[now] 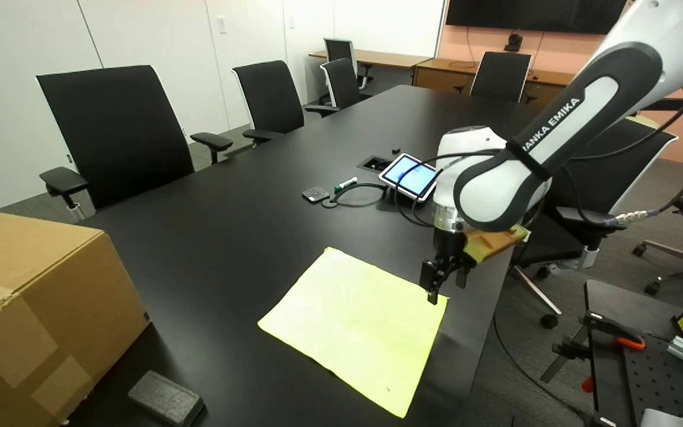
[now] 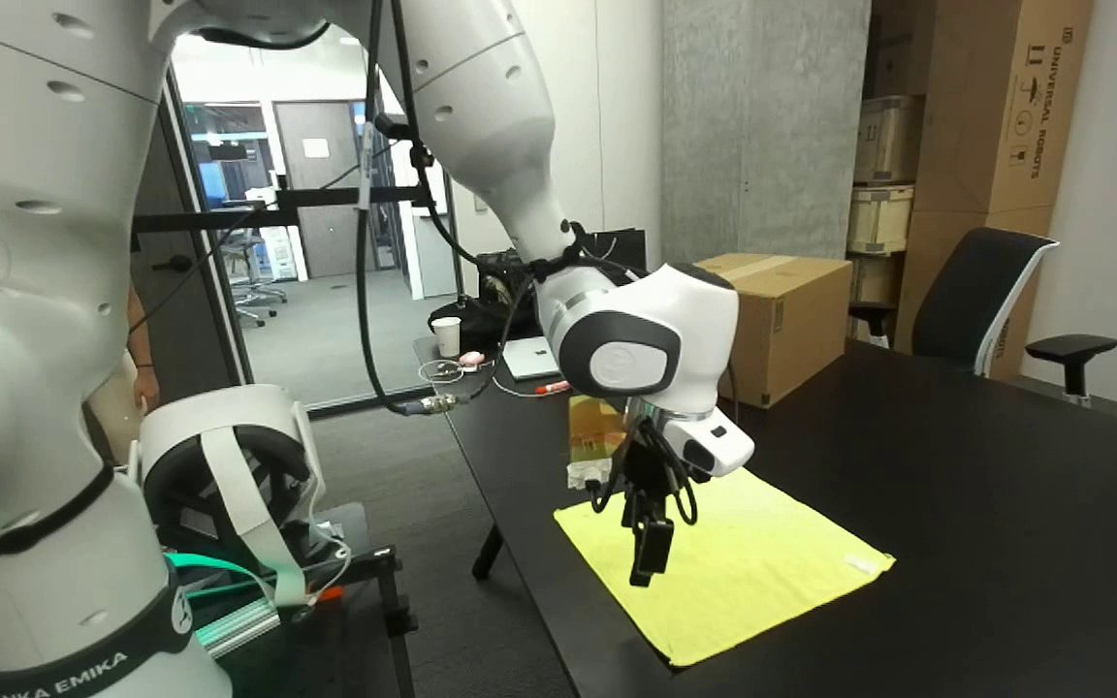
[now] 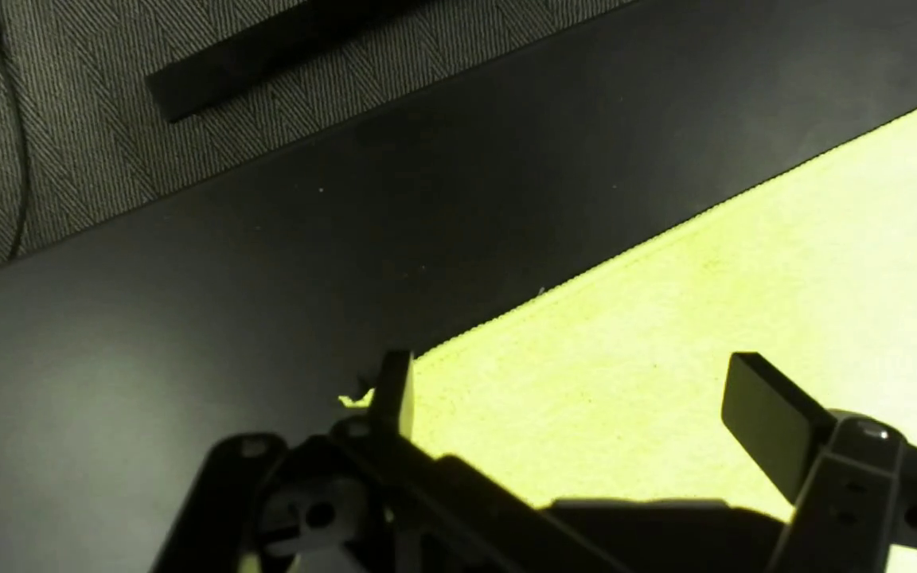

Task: Fold the towel in half

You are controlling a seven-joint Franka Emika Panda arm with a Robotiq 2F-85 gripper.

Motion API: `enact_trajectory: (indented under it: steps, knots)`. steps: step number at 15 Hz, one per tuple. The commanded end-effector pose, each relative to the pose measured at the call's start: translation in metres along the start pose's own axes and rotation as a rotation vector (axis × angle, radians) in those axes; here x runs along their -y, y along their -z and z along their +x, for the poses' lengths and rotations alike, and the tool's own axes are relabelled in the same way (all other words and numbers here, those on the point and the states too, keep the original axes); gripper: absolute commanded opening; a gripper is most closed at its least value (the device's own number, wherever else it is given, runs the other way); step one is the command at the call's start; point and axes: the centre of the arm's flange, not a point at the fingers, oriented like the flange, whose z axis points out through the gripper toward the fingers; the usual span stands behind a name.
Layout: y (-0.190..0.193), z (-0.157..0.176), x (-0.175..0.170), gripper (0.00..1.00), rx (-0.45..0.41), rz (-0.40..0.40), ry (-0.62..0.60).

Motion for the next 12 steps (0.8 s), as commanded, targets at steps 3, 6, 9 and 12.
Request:
enact_trajectory:
  steps: [3, 6, 9, 12]
  knots:
    - [-0.028, 0.008, -0.004, 1.00, -0.088, -0.065, -0.130]
    - [-0.029, 0.013, -0.019, 1.00, -0.117, -0.073, -0.195]
    - [-0.033, 0.014, -0.023, 1.00, -0.126, -0.070, -0.223]
    - [-0.041, 0.011, -0.014, 1.00, -0.112, -0.067, -0.213]
